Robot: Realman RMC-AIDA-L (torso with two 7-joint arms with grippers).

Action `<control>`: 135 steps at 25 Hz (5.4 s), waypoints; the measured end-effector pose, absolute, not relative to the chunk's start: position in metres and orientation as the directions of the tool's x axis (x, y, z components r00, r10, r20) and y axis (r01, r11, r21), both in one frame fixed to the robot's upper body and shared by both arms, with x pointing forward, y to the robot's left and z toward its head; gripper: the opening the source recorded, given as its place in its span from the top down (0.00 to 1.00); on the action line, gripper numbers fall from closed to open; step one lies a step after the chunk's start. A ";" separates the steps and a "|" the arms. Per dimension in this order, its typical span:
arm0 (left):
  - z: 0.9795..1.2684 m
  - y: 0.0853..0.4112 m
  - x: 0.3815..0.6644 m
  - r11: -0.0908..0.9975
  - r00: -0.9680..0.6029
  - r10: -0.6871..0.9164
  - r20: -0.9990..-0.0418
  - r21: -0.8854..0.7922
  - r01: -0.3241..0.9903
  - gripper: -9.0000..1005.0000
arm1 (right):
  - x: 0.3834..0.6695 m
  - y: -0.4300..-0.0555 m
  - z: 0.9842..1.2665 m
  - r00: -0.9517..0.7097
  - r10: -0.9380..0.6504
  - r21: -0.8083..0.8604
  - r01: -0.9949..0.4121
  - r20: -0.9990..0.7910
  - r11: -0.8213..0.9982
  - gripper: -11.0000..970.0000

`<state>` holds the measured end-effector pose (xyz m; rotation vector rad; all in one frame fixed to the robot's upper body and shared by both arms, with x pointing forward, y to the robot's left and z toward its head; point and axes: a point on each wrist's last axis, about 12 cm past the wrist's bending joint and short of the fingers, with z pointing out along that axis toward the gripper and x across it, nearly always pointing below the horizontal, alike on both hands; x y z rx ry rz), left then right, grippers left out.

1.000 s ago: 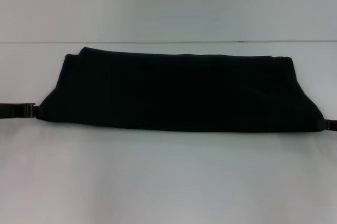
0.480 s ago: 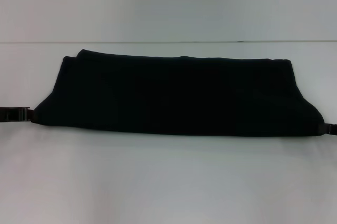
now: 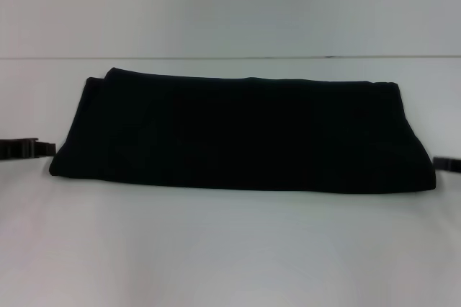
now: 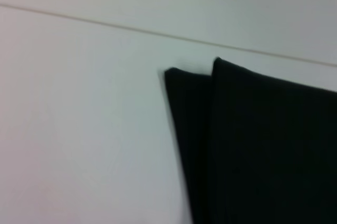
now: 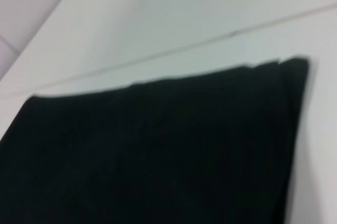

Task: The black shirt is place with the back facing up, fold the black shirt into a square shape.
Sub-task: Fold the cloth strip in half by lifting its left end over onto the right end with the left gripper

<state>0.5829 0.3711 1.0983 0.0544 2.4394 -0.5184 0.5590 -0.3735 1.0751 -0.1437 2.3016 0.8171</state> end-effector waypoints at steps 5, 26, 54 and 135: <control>1.110 0.387 0.580 0.926 -0.771 -0.160 -0.616 -0.365 0.099 0.79 | 0.553 -0.393 1.089 -0.694 0.205 0.532 -0.294 -0.690 0.794 0.79; 1.107 0.348 0.564 0.695 -0.933 -0.300 -0.196 -0.716 -0.073 0.16 | 0.607 -0.339 1.137 -0.595 0.030 0.435 -0.552 -0.803 0.711 0.06; 1.092 0.366 0.570 0.428 -0.716 -0.695 0.067 -0.762 -0.486 0.17 | 0.637 -0.284 1.165 -0.475 -0.139 0.292 -0.720 -0.869 0.630 0.06; 1.074 0.364 0.585 0.521 -0.682 -0.717 -0.142 -0.759 -0.390 0.18 | 0.642 -0.275 1.171 -0.433 -0.125 0.272 -0.739 -0.893 0.617 0.07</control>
